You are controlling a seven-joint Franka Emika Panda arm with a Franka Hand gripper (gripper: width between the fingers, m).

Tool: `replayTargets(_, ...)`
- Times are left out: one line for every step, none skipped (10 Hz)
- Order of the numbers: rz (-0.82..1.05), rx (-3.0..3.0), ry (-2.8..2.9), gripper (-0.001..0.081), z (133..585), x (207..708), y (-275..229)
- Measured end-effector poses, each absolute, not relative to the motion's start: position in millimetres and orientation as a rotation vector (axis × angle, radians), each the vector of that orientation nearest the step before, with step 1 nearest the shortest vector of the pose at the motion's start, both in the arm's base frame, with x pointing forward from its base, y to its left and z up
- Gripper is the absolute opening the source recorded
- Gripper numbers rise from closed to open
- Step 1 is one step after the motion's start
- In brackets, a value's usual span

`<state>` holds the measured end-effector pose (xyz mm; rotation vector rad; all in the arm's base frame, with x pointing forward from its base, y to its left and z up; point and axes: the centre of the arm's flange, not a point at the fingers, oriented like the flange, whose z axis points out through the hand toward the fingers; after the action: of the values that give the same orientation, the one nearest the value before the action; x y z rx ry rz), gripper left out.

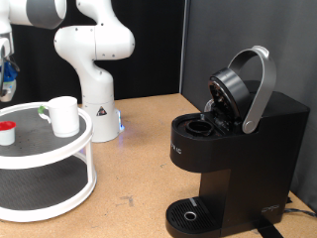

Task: Make a cup of coffee with the keurig machine

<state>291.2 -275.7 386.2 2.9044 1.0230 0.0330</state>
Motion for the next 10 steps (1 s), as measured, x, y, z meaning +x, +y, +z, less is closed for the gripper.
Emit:
replayTargets(0.031, 2.901, 1.021, 0.0808, 382.8, 292.3, -276.8)
replayTargets(0.03, 2.898, 1.022, 0.0808, 379.3, 293.3, -276.7)
replayTargets(0.026, 2.898, 1.023, 0.0808, 374.9, 293.8, -276.5)
replayTargets(0.024, 2.899, 1.025, 0.0808, 370.3, 293.7, -276.0)
replayTargets(0.027, 2.897, 1.028, 0.0808, 365.7, 292.5, -275.5)
replayTargets(0.028, 2.893, 1.033, 0.0808, 360.4, 291.2, -275.0)
replayTargets(0.028, 2.887, 1.037, 0.0808, 355.5, 290.5, -274.2)
replayTargets(0.03, 2.883, 1.04, 0.0808, 350.7, 289.6, -273.2)
replayTargets(0.032, 2.882, 1.042, 0.0808, 346.5, 288.8, -272.0)
replayTargets(0.035, 2.881, 1.043, 0.0808, 343.2, 288.2, -270.8)
